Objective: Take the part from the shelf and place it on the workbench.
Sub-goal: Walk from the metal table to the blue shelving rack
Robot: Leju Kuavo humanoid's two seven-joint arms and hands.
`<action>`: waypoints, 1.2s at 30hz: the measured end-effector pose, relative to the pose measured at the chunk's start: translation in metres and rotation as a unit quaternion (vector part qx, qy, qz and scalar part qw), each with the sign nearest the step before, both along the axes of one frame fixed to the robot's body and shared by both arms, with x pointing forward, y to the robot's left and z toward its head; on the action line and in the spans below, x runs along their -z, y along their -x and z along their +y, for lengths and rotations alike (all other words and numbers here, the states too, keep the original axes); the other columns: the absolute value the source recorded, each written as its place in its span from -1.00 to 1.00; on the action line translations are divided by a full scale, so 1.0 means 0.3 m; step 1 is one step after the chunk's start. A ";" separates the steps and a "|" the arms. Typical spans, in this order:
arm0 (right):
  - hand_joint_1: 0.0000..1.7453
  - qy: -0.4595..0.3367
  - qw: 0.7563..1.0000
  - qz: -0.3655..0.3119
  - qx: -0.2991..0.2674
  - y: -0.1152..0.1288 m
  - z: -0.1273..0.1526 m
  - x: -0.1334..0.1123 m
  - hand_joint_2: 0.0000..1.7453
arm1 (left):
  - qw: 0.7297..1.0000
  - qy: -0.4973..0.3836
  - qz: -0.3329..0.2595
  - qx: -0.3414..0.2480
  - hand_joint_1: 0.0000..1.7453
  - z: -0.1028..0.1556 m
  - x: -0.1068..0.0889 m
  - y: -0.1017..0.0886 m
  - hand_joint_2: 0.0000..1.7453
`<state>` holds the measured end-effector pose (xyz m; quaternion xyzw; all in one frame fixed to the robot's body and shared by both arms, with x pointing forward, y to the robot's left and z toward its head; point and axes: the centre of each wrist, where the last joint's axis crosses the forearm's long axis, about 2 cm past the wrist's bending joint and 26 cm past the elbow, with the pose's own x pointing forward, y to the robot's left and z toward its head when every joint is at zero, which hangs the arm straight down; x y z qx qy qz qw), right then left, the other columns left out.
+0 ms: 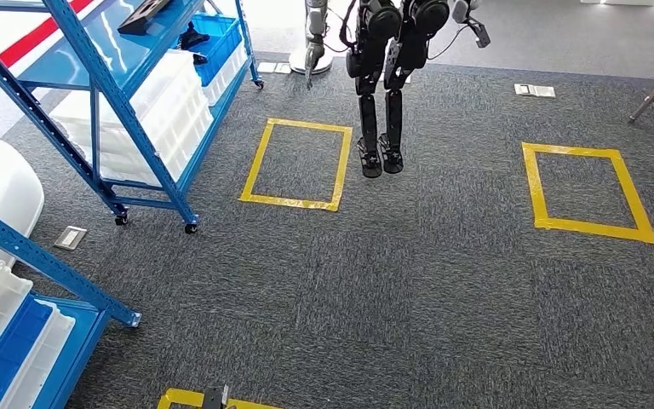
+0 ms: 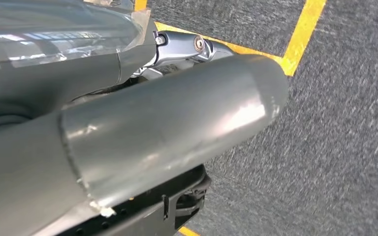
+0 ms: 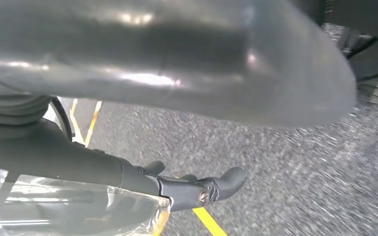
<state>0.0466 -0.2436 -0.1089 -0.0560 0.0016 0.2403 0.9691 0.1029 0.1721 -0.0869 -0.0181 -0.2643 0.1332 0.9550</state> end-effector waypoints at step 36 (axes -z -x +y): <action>-1.00 -0.010 1.000 0.002 -0.001 0.007 0.001 0.001 -1.00 | 1.000 0.008 0.000 0.012 -1.00 0.000 0.000 -0.001 -1.00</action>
